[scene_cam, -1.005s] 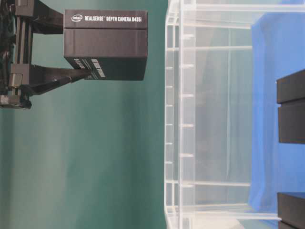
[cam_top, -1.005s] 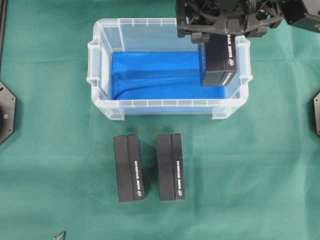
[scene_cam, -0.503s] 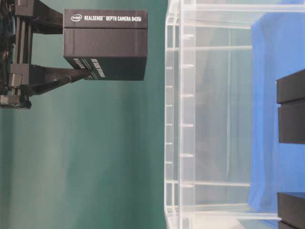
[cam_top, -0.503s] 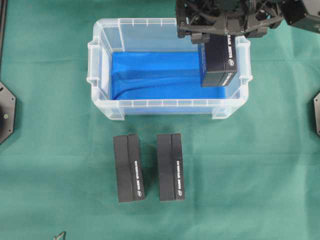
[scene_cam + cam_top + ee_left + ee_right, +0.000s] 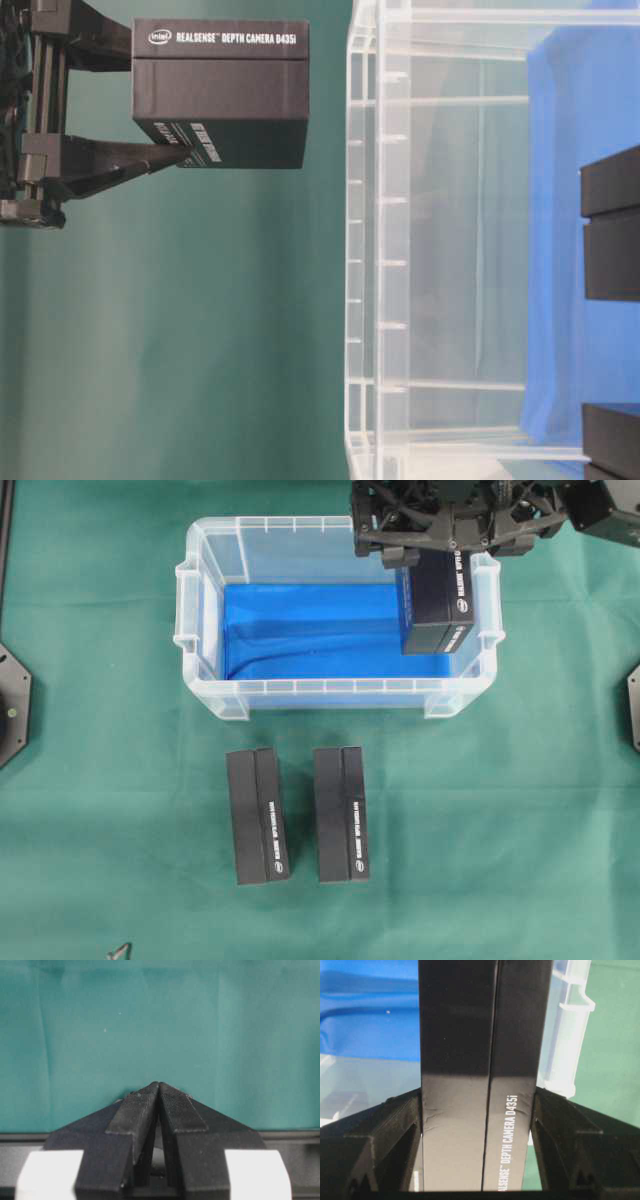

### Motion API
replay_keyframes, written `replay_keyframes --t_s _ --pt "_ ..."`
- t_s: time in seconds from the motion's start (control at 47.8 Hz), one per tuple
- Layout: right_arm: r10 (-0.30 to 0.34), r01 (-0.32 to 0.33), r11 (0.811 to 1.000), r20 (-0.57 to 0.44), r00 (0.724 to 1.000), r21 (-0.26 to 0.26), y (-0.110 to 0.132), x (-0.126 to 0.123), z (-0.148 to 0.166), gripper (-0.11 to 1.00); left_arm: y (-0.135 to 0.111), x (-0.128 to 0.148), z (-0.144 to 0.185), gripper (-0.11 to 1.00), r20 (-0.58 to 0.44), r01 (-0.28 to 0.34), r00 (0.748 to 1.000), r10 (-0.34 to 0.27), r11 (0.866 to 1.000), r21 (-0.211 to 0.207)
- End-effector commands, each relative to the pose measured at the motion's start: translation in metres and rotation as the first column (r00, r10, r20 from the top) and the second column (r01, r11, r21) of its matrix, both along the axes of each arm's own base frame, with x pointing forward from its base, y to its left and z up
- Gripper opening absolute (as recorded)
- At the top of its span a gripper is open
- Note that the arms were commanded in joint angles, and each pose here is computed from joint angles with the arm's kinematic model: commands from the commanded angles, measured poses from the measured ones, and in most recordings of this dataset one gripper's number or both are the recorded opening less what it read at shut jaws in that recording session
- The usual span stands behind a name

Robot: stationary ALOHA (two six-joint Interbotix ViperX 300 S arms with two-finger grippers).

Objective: Take the box out of the case with the right arm.
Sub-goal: 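Carry the box over the front wall to the cloth right of the others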

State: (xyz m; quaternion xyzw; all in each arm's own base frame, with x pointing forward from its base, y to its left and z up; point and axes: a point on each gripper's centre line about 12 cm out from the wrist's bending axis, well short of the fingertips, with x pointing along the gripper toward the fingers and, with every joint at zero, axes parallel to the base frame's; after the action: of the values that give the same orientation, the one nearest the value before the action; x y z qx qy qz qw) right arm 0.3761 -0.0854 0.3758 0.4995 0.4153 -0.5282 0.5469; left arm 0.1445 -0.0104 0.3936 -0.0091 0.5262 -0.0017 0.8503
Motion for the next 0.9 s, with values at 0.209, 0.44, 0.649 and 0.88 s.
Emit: replay_keyframes --t_s 0.209,0.44,0.649,0.88 --pt "0.014 -0.013 1.000 0.060 0.998 -0.015 0.007 -0.008 0.023 0.65 0.000 0.002 0.003 0.00 0.008 -0.002 1.000 0.002 1.000 0.003" --pt "0.034 -0.034 0.999 0.065 0.997 -0.009 0.028 -0.005 0.023 0.65 0.000 0.003 0.002 0.00 0.005 -0.001 1.000 0.001 1.000 0.002" --pt "0.032 -0.032 0.999 0.052 0.998 0.008 0.060 -0.005 0.023 0.65 0.000 0.003 0.002 0.00 0.003 -0.001 1.000 0.001 1.000 0.003" --pt "0.023 -0.024 0.999 0.043 0.999 0.027 0.105 -0.008 0.023 0.65 0.000 0.004 0.001 0.00 0.000 -0.001 1.000 0.001 1.000 0.003"
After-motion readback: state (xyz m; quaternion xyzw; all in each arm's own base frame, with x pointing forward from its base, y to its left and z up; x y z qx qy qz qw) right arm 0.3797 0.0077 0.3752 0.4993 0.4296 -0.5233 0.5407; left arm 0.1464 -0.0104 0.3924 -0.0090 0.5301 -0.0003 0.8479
